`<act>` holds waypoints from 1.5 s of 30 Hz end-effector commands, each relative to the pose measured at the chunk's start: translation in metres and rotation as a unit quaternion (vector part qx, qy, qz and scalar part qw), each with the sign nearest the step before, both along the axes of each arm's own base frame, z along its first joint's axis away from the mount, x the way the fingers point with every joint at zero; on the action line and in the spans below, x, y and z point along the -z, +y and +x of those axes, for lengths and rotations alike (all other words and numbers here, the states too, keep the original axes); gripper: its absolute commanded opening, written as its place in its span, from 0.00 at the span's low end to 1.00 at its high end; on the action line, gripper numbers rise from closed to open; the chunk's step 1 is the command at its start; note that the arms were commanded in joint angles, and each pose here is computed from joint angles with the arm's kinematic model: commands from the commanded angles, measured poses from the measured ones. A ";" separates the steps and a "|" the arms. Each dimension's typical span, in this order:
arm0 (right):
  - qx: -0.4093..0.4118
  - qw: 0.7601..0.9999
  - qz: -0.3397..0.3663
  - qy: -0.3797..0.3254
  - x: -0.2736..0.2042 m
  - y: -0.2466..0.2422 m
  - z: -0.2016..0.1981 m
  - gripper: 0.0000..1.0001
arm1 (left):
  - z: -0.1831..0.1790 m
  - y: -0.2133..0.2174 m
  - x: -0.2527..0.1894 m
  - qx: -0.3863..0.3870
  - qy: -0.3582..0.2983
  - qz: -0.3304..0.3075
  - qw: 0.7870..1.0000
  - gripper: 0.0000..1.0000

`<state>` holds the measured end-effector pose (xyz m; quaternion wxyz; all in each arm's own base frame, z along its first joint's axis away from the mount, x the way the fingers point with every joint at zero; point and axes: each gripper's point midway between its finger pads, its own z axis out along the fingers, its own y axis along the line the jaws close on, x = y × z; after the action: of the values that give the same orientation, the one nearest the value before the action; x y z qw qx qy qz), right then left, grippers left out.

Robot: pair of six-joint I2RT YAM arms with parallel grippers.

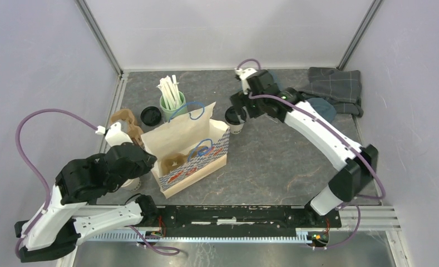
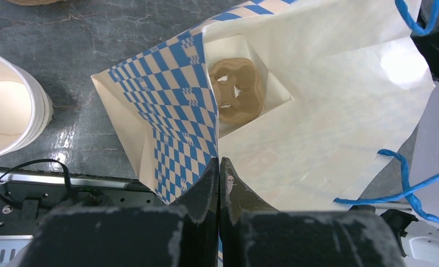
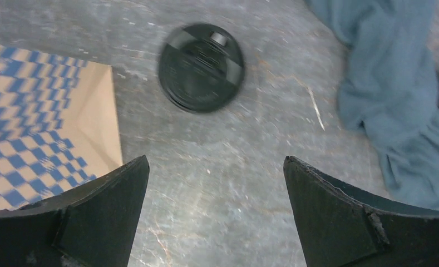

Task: Pack the takeout coffee

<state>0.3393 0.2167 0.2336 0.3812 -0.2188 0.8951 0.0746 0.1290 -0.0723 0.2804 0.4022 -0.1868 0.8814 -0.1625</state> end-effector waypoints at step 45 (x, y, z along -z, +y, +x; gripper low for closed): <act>0.127 0.988 -0.055 0.064 0.089 0.061 0.053 0.93 | 0.001 0.010 0.013 -0.041 -0.003 -0.017 0.999 0.02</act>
<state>0.3861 0.2742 0.1483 0.3064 -0.1325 0.9425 -0.0154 0.1242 -0.0645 0.2603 0.3934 -0.2147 0.8796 -0.1597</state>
